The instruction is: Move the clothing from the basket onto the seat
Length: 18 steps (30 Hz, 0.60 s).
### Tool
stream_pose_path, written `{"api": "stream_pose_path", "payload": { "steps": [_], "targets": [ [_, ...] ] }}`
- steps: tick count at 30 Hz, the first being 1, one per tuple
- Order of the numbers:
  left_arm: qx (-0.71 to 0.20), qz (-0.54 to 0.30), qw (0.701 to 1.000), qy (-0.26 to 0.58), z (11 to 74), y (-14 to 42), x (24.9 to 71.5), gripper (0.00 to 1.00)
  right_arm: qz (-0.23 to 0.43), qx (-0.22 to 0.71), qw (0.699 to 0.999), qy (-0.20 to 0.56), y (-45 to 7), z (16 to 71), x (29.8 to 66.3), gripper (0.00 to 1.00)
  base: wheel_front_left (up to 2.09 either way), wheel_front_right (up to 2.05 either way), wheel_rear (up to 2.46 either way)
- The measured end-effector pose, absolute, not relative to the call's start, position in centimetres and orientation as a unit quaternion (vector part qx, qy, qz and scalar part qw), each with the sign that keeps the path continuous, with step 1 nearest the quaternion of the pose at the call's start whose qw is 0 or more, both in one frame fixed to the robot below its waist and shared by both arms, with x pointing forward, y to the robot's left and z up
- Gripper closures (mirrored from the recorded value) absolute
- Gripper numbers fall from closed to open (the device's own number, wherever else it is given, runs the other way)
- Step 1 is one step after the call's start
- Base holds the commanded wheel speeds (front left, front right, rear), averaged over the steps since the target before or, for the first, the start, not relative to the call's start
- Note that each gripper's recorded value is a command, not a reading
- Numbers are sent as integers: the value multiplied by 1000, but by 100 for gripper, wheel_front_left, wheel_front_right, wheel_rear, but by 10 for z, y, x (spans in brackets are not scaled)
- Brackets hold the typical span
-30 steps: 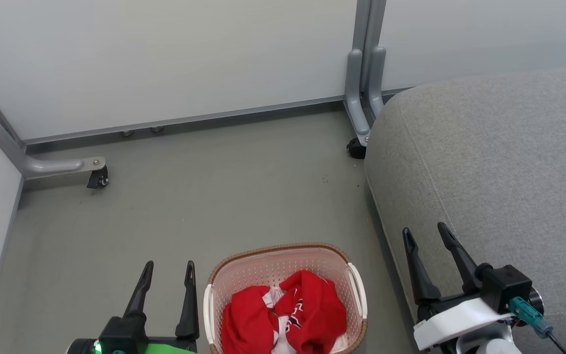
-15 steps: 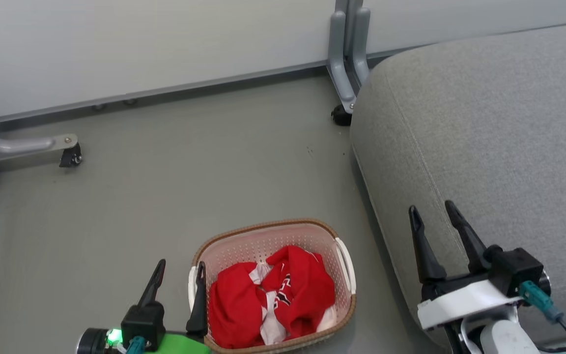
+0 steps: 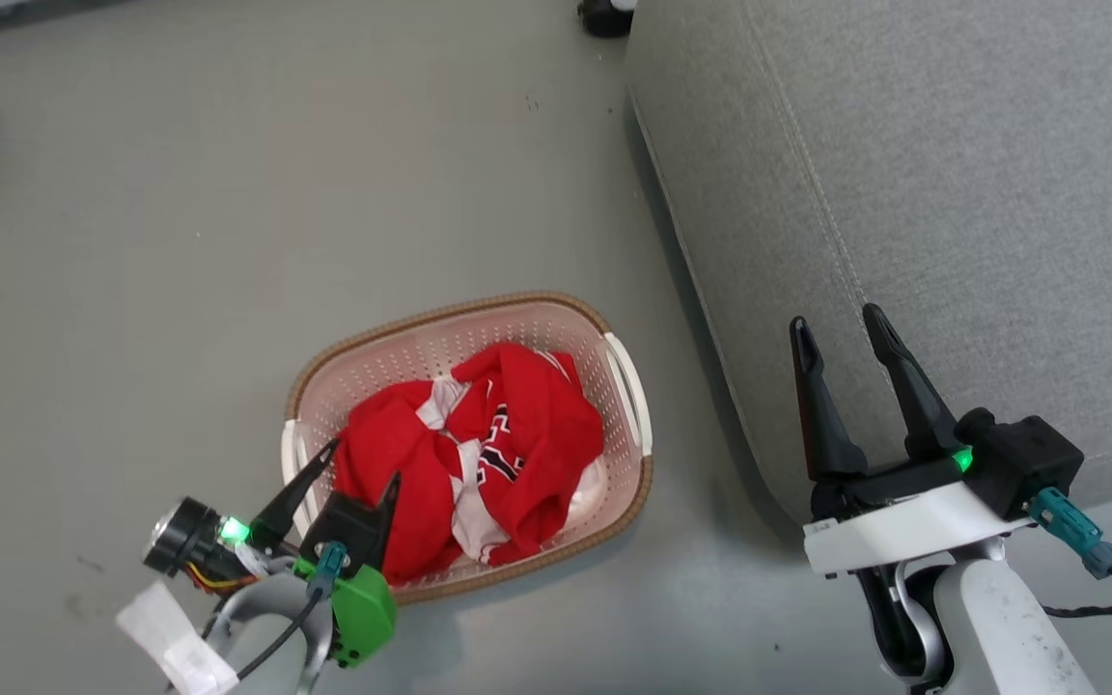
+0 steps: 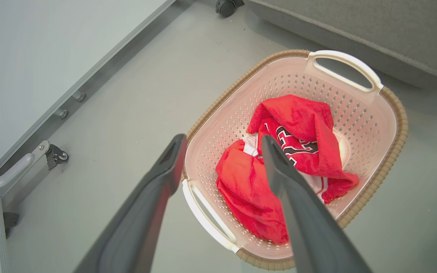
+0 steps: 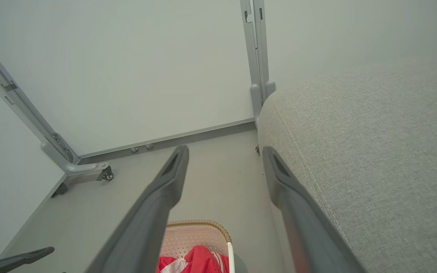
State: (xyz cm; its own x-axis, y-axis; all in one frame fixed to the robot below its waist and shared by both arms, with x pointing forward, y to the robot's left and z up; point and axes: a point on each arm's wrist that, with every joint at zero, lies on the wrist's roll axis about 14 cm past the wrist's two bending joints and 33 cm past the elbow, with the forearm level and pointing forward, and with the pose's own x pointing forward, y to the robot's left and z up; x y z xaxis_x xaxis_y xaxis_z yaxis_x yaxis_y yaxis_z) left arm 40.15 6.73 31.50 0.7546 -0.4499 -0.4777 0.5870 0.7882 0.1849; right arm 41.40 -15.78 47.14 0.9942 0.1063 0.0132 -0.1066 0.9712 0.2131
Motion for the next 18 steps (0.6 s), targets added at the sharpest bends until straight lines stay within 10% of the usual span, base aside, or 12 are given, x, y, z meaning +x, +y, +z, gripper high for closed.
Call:
{"api": "stream_pose_path", "payload": {
  "steps": [18],
  "targets": [
    [374, -488, 724, 311, 163, 44, 440, 0, 10, 151, 983, 105, -175, 385, 432, 0, 0, 0, 0]
  ]
}}
